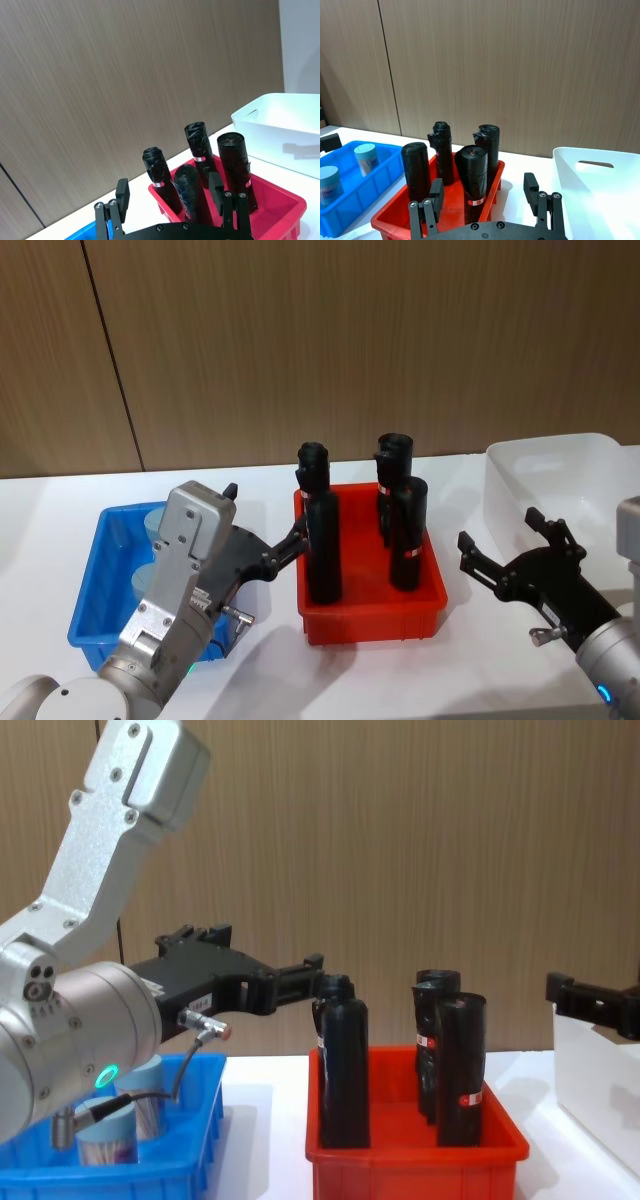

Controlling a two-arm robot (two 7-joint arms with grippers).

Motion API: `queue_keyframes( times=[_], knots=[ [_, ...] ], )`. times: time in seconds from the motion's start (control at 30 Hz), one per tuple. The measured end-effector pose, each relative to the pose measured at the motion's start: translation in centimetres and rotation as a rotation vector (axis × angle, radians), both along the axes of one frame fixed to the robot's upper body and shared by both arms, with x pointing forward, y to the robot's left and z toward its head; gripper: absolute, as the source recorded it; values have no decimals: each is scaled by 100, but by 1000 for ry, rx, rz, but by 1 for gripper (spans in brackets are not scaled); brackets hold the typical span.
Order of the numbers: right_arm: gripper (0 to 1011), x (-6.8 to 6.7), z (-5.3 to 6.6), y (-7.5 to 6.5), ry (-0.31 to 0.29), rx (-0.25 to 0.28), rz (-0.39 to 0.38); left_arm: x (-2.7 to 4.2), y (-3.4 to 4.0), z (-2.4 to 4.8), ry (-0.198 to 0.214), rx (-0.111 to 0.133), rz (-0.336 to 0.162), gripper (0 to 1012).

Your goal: Pick the cotton swabs from the blue box and place them into the white box.

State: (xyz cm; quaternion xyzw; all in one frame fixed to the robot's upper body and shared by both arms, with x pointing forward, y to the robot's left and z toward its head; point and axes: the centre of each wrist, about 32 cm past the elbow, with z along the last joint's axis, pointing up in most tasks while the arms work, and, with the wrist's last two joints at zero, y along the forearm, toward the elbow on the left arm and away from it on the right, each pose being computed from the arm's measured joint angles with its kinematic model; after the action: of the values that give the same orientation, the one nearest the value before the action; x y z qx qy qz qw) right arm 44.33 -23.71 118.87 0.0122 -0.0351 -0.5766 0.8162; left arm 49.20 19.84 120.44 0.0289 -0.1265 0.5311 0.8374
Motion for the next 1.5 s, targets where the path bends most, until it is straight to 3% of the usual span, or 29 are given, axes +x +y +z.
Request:
queue_keyframes(
  times=[1.5],
  knots=[
    [1002,0,0,0,0,0,0,0,0,0,0,0,0,1004]
  ],
)
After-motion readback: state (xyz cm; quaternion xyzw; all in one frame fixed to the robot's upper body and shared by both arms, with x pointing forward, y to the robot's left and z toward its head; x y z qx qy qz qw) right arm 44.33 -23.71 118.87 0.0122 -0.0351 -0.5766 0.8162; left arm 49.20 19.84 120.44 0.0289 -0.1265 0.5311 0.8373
